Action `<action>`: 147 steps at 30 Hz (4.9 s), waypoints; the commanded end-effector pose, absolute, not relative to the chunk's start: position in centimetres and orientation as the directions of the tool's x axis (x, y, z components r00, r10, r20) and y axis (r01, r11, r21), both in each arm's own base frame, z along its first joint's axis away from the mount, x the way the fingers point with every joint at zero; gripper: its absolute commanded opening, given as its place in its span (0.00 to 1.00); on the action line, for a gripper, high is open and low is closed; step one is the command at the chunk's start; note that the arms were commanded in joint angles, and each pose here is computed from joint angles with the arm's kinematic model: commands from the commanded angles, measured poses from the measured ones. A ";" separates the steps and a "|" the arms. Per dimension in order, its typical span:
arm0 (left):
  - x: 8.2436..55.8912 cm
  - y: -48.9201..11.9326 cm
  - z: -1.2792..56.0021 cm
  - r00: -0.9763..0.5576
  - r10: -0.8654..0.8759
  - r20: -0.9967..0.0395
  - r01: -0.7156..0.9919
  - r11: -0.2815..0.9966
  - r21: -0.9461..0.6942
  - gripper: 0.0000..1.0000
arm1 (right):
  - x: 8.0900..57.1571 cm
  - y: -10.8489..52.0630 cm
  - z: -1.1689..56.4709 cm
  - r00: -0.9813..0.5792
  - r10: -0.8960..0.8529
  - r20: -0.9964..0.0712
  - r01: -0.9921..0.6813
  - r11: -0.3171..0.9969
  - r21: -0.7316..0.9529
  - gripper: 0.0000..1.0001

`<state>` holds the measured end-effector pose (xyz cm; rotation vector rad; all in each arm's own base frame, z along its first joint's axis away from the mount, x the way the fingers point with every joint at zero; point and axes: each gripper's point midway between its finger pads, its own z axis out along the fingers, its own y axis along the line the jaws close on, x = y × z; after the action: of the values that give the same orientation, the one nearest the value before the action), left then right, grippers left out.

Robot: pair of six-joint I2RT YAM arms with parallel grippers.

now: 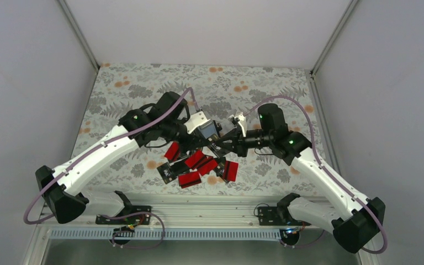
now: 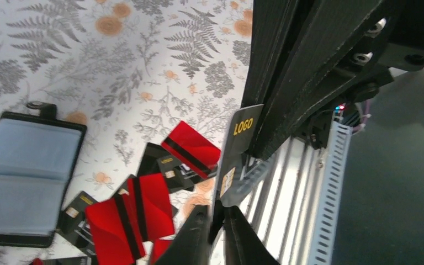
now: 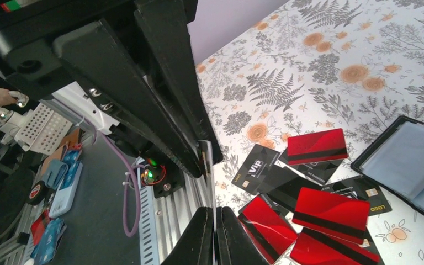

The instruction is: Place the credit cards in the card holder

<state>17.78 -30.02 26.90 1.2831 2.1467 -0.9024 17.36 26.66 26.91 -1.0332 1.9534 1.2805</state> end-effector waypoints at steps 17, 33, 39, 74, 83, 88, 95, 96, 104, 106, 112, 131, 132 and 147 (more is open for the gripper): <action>26.9 -24.4 24.2 -0.661 0.247 -0.709 0.624 0.706 -0.335 0.59 | 25.7 26.0 20.0 -0.800 -0.079 -0.594 -0.536 0.539 0.650 0.04; 32.5 -19.8 12.6 -0.861 0.049 -0.507 0.235 0.921 -0.311 0.43 | 32.5 28.5 12.7 -0.923 -0.132 -0.362 -0.367 0.589 0.720 0.04; 33.6 -19.6 9.4 -0.884 0.046 -0.464 0.202 0.935 -0.292 0.27 | 34.9 28.6 10.0 -0.932 -0.148 -0.331 -0.348 0.623 0.701 0.04; 34.1 -20.2 0.6 -0.941 0.105 -0.323 0.205 0.934 -0.293 0.09 | 36.5 30.1 5.0 -0.938 -0.225 -0.265 -0.347 0.563 0.750 0.04; 34.0 -20.3 0.4 -0.941 0.108 -0.320 0.209 0.931 -0.298 0.09 | 36.6 30.1 3.9 -0.946 -0.223 -0.235 -0.323 0.577 0.750 0.04; 33.8 -20.5 0.1 -0.942 0.116 -0.316 0.217 0.927 -0.307 0.08 | 36.9 30.3 3.5 -0.949 -0.222 -0.223 -0.312 0.575 0.756 0.04; 33.6 -20.6 -0.2 -0.942 0.123 -0.312 0.226 0.921 -0.317 0.08 | 37.1 30.8 3.5 -0.954 -0.219 -0.203 -0.293 0.555 0.779 0.04; 33.6 -20.6 -0.2 -0.943 0.123 -0.310 0.225 0.921 -0.318 0.08 | 37.1 30.8 3.5 -0.955 -0.219 -0.199 -0.289 0.552 0.782 0.04; 33.4 -20.6 -0.5 -0.944 0.129 -0.305 0.229 0.919 -0.321 0.07 | 37.2 31.4 3.4 -0.960 -0.212 -0.185 -0.272 0.532 0.802 0.04; 33.3 -20.7 -0.5 -0.944 0.129 -0.304 0.229 0.918 -0.322 0.07 | 37.3 31.6 3.4 -0.960 -0.211 -0.184 -0.270 0.530 0.804 0.04; 33.1 -20.8 -0.6 -0.945 0.128 -0.300 0.229 0.915 -0.332 0.07 | 37.2 32.3 3.5 -0.959 -0.209 -0.191 -0.274 0.521 0.808 0.04; 32.7 -20.6 -0.8 -0.948 0.132 -0.291 0.229 0.915 -0.331 0.07 | 37.1 32.9 3.1 -0.967 -0.163 -0.197 -0.255 0.524 0.813 0.04; 32.6 -20.5 -0.8 -0.948 0.132 -0.289 0.228 0.916 -0.330 0.07 | 37.0 32.9 3.0 -0.968 -0.160 -0.193 -0.249 0.520 0.817 0.04; 32.4 -20.4 -1.1 -0.952 0.133 -0.274 0.223 0.918 -0.327 0.07 | 36.9 31.6 1.7 -0.991 0.002 -0.132 -0.104 0.608 0.787 0.04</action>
<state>34.92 -21.35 1.69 0.2505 2.7150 -0.5602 37.03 32.16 2.89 -0.2286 2.6583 1.4318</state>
